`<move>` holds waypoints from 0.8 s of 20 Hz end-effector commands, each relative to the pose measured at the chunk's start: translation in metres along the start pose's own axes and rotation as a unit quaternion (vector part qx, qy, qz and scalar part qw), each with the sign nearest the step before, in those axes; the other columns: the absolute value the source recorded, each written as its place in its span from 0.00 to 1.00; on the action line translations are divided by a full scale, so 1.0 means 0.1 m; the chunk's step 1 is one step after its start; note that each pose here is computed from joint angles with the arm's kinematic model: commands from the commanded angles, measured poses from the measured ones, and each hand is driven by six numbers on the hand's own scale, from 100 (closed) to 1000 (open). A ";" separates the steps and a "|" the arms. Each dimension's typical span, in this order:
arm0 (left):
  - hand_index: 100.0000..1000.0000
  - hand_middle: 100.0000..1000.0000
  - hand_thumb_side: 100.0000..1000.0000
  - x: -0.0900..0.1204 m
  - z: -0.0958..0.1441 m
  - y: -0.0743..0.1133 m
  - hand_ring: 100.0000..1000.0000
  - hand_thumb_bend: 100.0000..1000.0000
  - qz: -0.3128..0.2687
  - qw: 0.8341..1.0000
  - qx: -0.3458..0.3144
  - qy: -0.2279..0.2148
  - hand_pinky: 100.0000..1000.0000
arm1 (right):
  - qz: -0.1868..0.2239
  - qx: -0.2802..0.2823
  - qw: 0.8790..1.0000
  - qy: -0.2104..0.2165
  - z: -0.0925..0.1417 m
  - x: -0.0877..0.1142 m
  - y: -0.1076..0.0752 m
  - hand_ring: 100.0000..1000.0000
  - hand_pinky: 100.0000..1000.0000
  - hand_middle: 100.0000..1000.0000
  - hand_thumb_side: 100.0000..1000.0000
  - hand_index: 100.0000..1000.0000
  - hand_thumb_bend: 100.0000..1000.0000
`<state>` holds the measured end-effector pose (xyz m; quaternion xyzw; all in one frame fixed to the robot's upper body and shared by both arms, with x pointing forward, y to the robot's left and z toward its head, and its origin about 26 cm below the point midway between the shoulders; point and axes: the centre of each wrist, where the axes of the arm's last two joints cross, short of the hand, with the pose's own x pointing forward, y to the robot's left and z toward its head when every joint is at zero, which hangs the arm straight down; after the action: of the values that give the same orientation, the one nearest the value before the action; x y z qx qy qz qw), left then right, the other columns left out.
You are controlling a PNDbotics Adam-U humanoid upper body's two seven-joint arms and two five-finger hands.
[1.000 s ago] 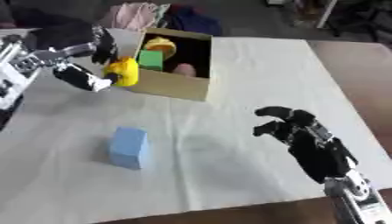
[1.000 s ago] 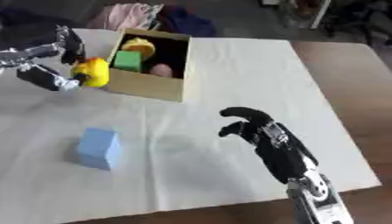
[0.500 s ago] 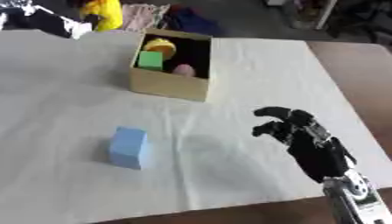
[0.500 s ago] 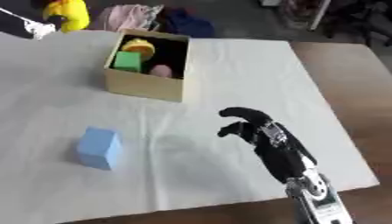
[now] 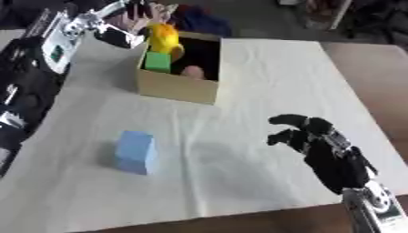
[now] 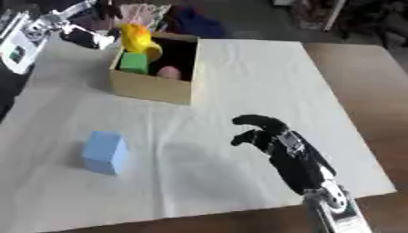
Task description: Pick up objects on the table and place them in the box.
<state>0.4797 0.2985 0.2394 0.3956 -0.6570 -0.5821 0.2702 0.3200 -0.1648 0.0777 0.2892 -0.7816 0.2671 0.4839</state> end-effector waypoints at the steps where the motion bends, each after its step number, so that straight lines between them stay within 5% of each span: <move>1: 0.87 0.72 0.22 0.02 -0.06 0.05 0.64 0.17 -0.025 0.999 0.022 -0.003 0.70 | 0.004 0.006 1.000 -0.008 -0.03 0.05 -0.01 0.63 0.82 0.79 0.96 0.81 0.00; 4: 0.90 0.77 0.39 0.03 -0.05 0.04 0.69 0.10 -0.025 0.999 0.023 -0.014 0.74 | 0.005 0.005 1.000 -0.008 -0.03 0.05 -0.02 0.63 0.82 0.79 0.96 0.81 0.00; 10: 0.84 0.72 0.17 0.02 0.12 0.38 0.66 0.04 -0.011 0.997 0.032 -0.063 0.72 | 0.010 -0.002 1.000 -0.006 -0.01 0.05 -0.05 0.63 0.82 0.79 0.96 0.81 0.00; 16: 0.83 0.70 0.26 0.11 0.57 0.67 0.65 0.13 -0.034 0.984 -0.087 -0.153 0.73 | 0.019 -0.007 1.000 -0.005 0.01 0.07 -0.09 0.63 0.82 0.79 0.95 0.81 0.00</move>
<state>0.4262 0.3173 0.2679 0.2950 -0.6389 -0.6800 0.2058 0.3211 -0.1680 0.0783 0.2829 -0.7856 0.2627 0.4835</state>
